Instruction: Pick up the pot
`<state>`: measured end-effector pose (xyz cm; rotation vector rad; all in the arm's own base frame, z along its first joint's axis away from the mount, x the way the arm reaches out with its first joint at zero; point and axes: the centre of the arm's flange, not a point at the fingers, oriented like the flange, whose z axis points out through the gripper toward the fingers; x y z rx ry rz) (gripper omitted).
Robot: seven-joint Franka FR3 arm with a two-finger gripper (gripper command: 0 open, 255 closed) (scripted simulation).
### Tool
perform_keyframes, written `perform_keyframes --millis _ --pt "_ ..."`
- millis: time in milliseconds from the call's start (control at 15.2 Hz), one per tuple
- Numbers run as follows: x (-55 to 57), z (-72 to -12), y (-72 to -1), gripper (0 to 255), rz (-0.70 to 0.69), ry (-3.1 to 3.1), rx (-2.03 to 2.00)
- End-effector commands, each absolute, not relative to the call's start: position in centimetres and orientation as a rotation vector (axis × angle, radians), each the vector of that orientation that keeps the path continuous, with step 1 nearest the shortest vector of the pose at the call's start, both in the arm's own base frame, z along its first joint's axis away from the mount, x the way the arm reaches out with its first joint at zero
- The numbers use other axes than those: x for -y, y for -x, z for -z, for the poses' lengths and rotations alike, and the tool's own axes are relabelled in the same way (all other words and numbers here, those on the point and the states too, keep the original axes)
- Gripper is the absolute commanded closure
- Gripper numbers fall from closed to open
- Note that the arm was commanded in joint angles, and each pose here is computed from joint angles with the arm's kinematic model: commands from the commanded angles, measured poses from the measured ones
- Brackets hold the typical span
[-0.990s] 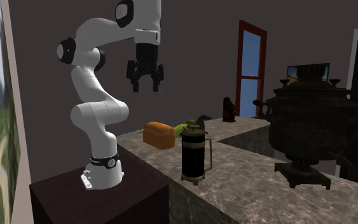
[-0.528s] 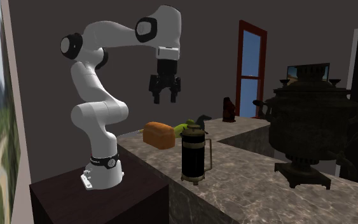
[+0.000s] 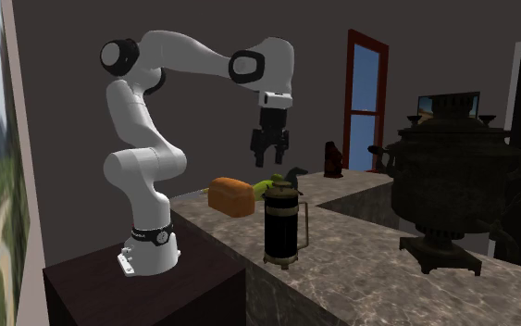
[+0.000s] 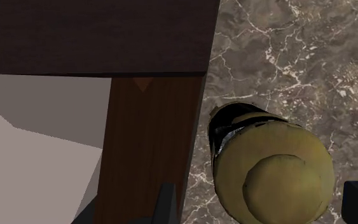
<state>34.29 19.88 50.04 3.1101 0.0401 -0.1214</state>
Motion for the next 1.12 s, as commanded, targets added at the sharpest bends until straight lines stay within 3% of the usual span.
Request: perform_keyframes --millis 0,660,726,1056 --pt "-22.1 -48.6 -35.1 0 0.122 -3.108 -0.04" --pt "-23.1 -44.1 -35.4 0 0.123 -3.107 -0.041" --pt "-23.1 -44.1 -35.5 255 0.123 -3.107 -0.041" --pt "-23.1 -44.1 -35.4 255 0.123 -3.107 -0.041"
